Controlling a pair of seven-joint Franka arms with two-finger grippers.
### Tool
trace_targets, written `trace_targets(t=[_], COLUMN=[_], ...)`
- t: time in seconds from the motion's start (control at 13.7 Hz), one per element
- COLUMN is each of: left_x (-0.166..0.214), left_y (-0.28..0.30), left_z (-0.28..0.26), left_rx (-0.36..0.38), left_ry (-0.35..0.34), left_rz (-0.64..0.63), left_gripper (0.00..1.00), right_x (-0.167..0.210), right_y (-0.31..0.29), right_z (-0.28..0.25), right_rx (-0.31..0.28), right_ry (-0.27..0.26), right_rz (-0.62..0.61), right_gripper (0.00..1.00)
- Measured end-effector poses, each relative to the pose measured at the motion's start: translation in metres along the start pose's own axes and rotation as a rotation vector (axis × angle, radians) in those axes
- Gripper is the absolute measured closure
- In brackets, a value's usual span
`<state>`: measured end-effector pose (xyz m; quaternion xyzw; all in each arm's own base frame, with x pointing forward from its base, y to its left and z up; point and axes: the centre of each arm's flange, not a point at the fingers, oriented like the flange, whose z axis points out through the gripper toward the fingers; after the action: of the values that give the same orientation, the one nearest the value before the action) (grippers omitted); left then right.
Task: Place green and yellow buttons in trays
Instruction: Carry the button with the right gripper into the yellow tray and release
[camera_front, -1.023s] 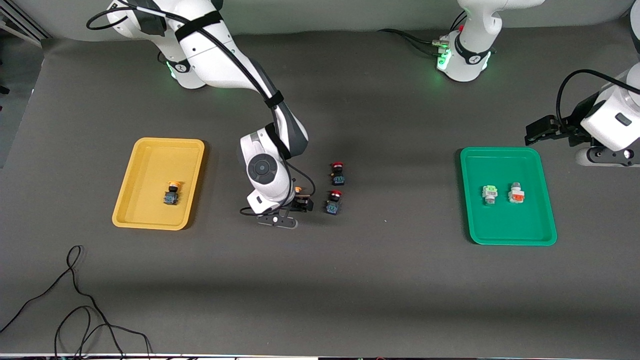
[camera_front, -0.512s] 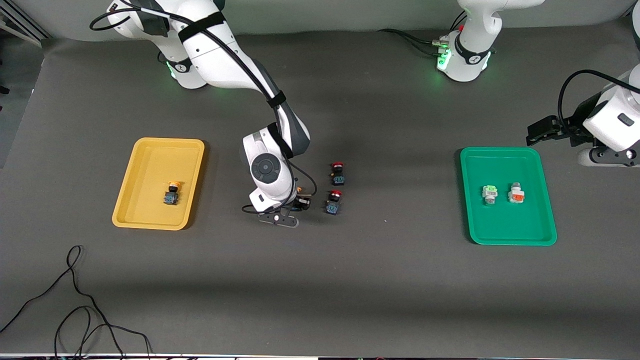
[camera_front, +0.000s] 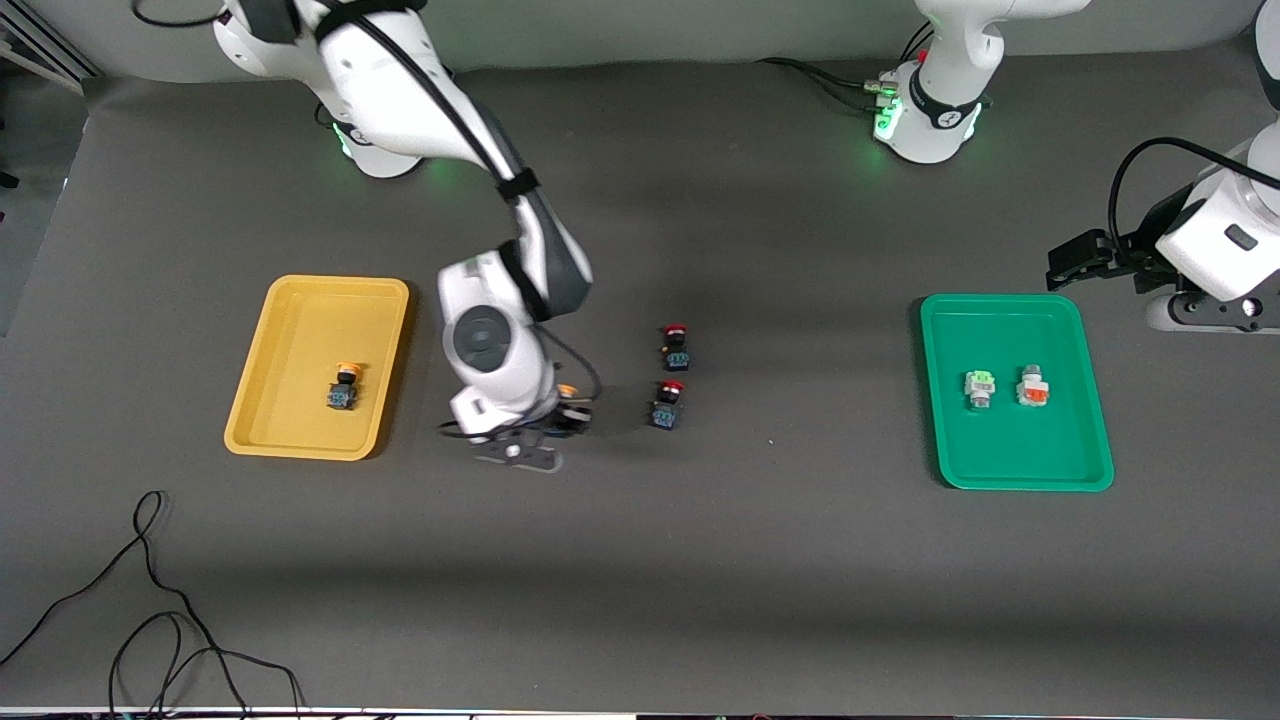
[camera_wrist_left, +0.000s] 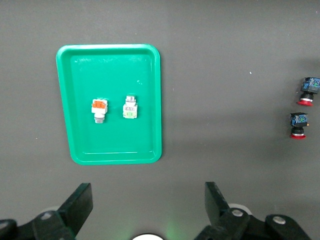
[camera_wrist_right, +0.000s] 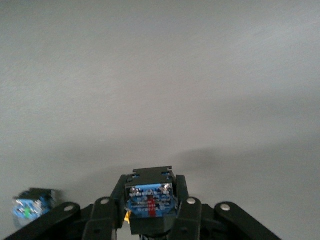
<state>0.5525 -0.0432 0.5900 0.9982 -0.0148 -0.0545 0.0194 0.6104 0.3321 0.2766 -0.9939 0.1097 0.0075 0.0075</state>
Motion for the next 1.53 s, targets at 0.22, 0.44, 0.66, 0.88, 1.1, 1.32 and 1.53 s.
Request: trace_targets(t=[0.22, 0.44, 0.66, 0.88, 1.1, 1.32, 1.53], left_x=[0.000, 0.000, 0.000, 0.000, 0.000, 0.000, 0.000], left_y=[-0.005, -0.006, -0.006, -0.005, -0.005, -0.002, -0.001], left_z=[-0.002, -0.005, -0.005, -0.005, -0.006, -0.005, -0.007], left_rx=[0.005, 0.038, 0.042, 0.042, 0.043, 0.044, 0.044], left_ry=[0.005, 0.011, 0.012, 0.013, 0.014, 0.014, 0.018], left_rz=[-0.009, -0.005, -0.004, -0.002, -0.001, 0.004, 0.005], left_gripper=[0.00, 0.00, 0.00, 0.00, 0.00, 0.00, 0.00], right_x=[0.035, 0.066, 0.081, 0.084, 0.072, 0.060, 0.058], right_y=[0.084, 0.188, 0.298, 0.387, 0.415, 0.420, 0.417], right_z=[-0.071, -0.097, -0.069, -0.039, 0.002, 0.053, 0.069], right_rx=[-0.038, -0.059, -0.063, -0.037, -0.045, 0.001, 0.007], right_ry=[-0.082, -0.113, -0.162, -0.166, -0.120, -0.103, -0.109], right_rz=[-0.076, -0.197, -0.256, -0.274, -0.271, -0.269, -0.277], right_gripper=[0.59, 0.59, 0.59, 0.59, 0.59, 0.59, 0.54])
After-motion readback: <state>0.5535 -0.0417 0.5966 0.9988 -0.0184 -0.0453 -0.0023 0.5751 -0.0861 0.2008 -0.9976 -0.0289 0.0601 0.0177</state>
